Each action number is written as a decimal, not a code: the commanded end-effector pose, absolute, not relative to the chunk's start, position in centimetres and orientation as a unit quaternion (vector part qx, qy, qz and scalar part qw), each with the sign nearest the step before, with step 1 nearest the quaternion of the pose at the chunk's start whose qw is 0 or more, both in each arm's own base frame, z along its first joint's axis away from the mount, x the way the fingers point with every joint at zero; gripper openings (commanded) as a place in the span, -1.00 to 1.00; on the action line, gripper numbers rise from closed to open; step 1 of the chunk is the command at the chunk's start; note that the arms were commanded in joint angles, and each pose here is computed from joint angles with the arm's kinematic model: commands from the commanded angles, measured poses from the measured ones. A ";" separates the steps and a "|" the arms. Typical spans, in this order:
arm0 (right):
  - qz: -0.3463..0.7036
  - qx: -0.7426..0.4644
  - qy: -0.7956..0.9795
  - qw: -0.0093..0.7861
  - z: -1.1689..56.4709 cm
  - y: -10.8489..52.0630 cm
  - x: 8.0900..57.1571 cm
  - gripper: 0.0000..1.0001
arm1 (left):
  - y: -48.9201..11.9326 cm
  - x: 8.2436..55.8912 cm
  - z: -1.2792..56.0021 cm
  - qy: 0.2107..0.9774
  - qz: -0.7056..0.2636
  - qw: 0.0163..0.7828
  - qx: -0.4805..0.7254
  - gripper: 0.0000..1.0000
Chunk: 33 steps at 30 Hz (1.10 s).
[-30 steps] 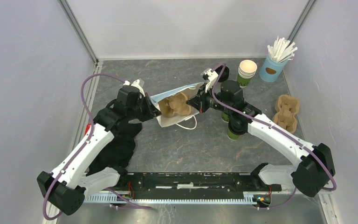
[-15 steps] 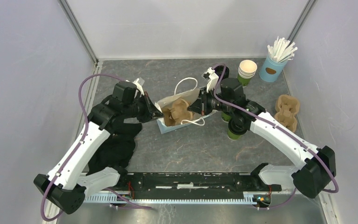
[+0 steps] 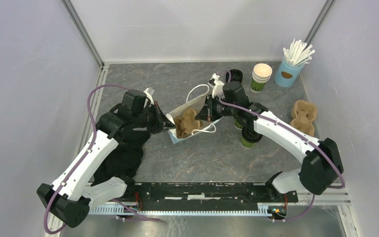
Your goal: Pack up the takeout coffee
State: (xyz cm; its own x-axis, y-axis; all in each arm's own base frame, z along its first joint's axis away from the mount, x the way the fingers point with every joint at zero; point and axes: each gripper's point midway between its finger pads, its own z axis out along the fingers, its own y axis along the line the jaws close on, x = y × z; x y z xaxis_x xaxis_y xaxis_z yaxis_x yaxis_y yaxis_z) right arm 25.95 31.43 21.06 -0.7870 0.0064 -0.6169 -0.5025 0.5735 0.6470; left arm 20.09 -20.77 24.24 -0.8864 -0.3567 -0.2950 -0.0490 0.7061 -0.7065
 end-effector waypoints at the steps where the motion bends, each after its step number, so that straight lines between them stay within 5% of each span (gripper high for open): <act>1: 0.380 -0.176 0.853 0.312 20.7 31.2 27.6 -1.00 | -20.9 20.7 23.6 0.900 -0.364 0.209 -0.116 -0.96; 9: 0.241 -0.212 0.877 0.357 20.7 28.7 29.5 -0.52 | -20.7 20.6 23.7 0.900 -0.362 0.212 -0.114 -0.96; 25: 0.078 -0.287 0.813 0.501 17.4 27.9 32.2 -0.80 | -21.5 19.9 21.9 0.905 -0.373 0.186 -0.083 -0.96; 33: 0.044 -0.258 0.840 0.475 20.7 27.1 32.7 -0.22 | -21.4 20.0 21.1 0.908 -0.366 0.188 -0.074 -0.96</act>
State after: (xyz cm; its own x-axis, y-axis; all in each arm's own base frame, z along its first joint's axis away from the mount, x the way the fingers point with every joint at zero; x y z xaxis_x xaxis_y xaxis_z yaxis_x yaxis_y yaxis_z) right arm 32.02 26.92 16.26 -0.4203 -0.4168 -0.8060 -0.5071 0.8445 -0.1723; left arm 20.13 -22.05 22.96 -0.9100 -0.3123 -0.2729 -0.0121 0.6778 -0.7351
